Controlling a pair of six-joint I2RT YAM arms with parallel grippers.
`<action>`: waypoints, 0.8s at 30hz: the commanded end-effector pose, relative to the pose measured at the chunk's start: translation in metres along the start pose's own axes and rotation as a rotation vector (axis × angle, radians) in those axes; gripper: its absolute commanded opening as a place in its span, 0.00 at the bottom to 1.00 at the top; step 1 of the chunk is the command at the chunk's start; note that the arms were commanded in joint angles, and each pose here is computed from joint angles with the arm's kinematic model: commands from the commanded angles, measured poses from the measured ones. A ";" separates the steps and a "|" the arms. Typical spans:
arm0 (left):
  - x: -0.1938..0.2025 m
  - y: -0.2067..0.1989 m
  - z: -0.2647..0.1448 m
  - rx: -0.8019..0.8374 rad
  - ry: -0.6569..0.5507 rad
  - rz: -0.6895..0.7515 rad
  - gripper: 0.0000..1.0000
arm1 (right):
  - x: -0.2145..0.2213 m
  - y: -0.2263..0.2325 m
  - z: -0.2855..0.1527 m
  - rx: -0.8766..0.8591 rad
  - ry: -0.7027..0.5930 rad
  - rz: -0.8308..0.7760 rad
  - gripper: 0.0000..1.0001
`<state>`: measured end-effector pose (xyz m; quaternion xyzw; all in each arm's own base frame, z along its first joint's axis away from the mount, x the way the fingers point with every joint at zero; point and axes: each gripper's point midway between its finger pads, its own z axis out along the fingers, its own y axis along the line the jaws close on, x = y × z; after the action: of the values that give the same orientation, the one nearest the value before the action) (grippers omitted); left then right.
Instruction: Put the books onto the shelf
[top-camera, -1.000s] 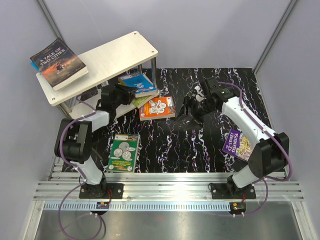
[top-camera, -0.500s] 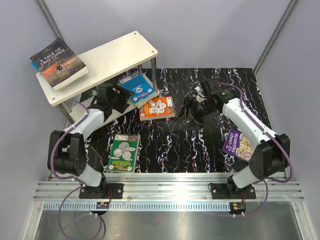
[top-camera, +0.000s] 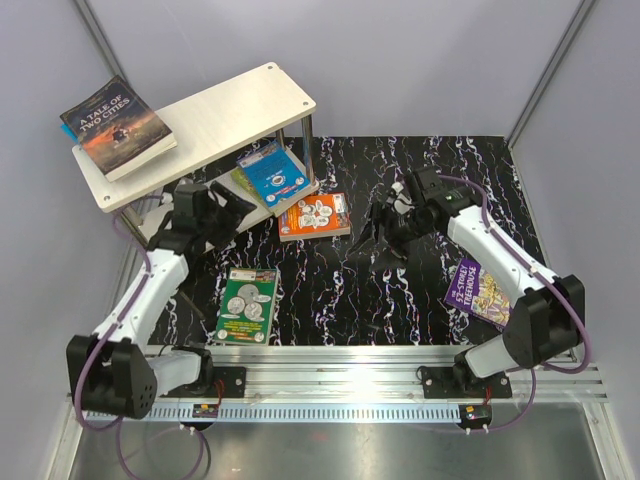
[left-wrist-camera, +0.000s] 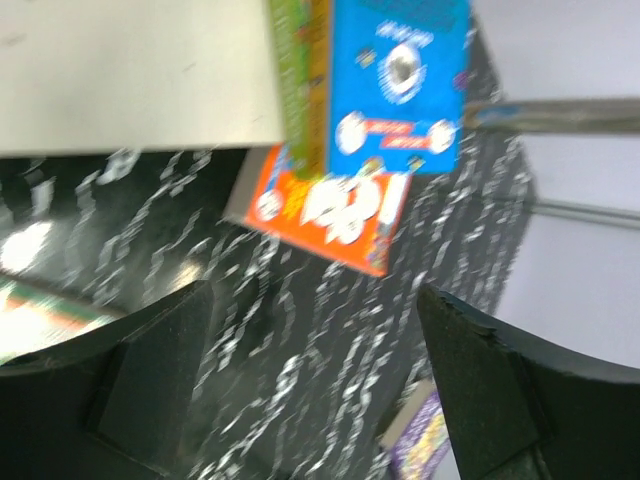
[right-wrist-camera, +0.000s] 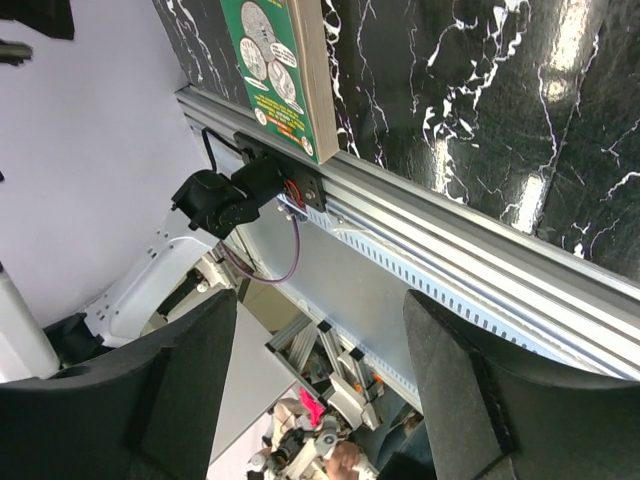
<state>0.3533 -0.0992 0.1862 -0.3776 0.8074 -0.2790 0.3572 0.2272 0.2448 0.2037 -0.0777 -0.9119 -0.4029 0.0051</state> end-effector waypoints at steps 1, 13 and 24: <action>0.008 0.041 -0.019 -0.113 0.006 0.142 0.91 | 0.009 0.007 -0.003 -0.044 0.002 -0.013 0.75; 0.049 0.166 -0.057 -0.470 0.120 0.314 0.89 | 0.025 -0.012 0.005 -0.062 0.009 0.048 0.76; 0.072 0.206 -0.041 -0.646 0.257 0.289 0.82 | 0.031 -0.016 0.002 -0.068 -0.017 0.063 0.76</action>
<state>0.2047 -0.0433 0.0419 -0.3138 0.9370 -0.0266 0.1514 0.1988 0.2366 0.1794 -0.1194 -0.9032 -0.4118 0.0201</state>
